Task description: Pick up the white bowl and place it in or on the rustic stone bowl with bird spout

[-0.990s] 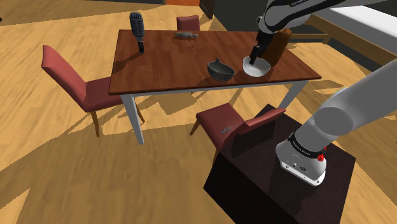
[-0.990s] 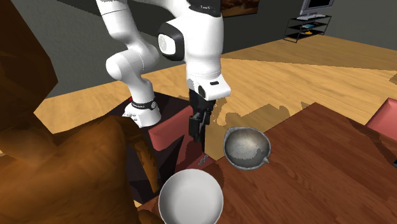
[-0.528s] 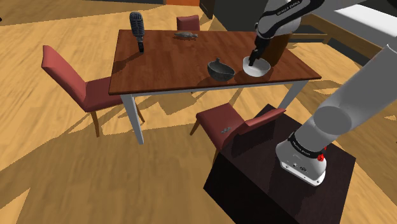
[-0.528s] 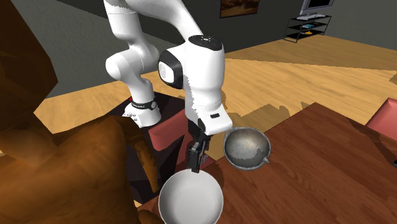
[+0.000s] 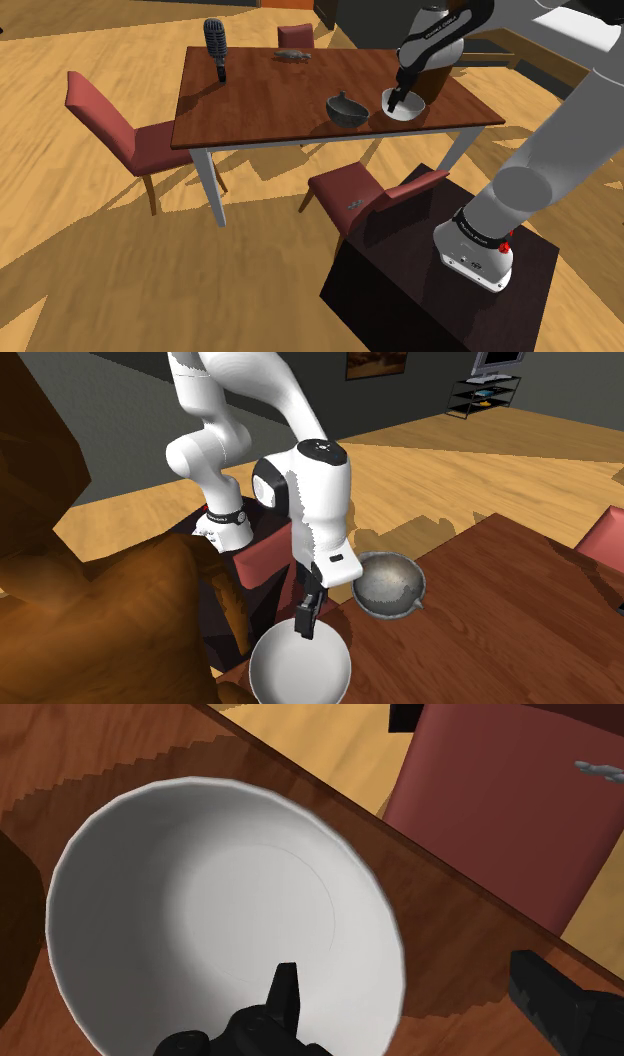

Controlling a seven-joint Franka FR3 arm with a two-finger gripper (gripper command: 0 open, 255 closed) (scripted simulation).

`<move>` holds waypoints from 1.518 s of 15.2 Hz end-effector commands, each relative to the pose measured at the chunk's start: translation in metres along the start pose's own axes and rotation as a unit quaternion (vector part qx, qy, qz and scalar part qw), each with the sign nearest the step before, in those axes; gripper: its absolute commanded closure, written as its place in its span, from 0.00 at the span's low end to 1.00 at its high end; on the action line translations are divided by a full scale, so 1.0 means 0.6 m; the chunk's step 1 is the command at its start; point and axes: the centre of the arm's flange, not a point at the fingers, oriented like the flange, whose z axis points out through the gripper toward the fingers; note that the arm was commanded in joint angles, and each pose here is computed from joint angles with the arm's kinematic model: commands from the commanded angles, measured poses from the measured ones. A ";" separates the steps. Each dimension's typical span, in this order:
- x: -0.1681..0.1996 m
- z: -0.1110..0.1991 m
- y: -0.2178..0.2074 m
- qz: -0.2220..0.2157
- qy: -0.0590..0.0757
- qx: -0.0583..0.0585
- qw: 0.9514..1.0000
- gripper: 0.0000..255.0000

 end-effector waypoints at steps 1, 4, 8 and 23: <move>0.000 0.004 0.001 0.000 0.000 0.000 1.000 0.00; 0.000 0.004 0.001 0.000 0.000 0.000 1.000 0.00; 0.000 0.004 0.001 0.000 0.000 0.000 1.000 1.00; 0.001 -0.058 0.008 0.000 0.000 0.000 1.000 1.00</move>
